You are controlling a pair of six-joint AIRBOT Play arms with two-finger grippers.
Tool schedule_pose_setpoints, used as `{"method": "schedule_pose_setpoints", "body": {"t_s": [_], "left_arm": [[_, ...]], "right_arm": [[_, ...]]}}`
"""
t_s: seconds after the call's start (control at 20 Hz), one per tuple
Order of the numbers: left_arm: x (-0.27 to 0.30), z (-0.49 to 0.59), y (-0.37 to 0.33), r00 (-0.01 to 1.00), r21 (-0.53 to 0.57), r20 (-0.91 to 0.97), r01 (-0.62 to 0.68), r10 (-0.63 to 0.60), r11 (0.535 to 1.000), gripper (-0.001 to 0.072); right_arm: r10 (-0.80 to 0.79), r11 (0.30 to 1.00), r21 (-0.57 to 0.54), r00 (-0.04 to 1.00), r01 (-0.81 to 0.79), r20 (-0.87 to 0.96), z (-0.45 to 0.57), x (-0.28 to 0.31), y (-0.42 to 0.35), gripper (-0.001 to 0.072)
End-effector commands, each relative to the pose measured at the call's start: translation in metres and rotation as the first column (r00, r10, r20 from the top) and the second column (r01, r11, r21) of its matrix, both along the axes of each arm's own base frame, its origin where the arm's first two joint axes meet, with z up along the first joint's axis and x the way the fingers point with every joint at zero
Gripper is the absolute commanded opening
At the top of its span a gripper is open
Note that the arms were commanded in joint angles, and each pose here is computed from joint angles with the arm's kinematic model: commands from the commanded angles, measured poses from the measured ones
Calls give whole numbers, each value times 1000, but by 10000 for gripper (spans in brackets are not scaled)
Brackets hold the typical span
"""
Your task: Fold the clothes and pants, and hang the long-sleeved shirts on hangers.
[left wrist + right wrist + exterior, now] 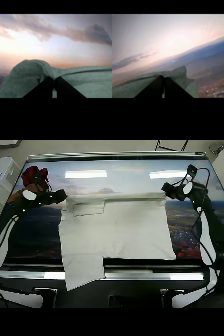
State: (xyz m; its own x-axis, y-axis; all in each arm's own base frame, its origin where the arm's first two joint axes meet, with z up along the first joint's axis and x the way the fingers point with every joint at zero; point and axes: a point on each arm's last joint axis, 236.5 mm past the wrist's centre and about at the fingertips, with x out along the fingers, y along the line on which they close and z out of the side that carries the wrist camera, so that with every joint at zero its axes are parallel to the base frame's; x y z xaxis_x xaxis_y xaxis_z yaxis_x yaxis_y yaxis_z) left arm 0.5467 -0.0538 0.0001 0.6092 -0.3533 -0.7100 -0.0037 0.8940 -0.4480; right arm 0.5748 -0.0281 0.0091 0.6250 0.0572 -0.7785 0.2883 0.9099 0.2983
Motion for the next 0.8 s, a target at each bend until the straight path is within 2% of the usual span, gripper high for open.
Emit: {"method": "schedule_pose_setpoints", "body": {"t_s": [0.0,0.15,0.35,0.6,0.75], "left_arm": [[-104,-6,-4,912,-71,-341,217,-228,974,25],[-159,-28,-17,803,-150,-524,242,-285,959,25],[-191,-61,-2,731,-70,-645,233,-222,970,24],[-172,-73,3,787,-18,-594,198,-170,980,25],[-163,-75,5,809,-5,-567,181,-152,983,25]], "right_arm": [[144,985,-50,949,-165,-281,2,-76,6,40],[158,978,-34,845,-204,-510,-23,-134,1,40],[152,977,-30,792,-209,-591,-53,-149,-4,39],[173,979,43,708,-199,-684,-69,-173,7,39],[177,979,52,699,-197,-692,-74,-174,8,40]]}}
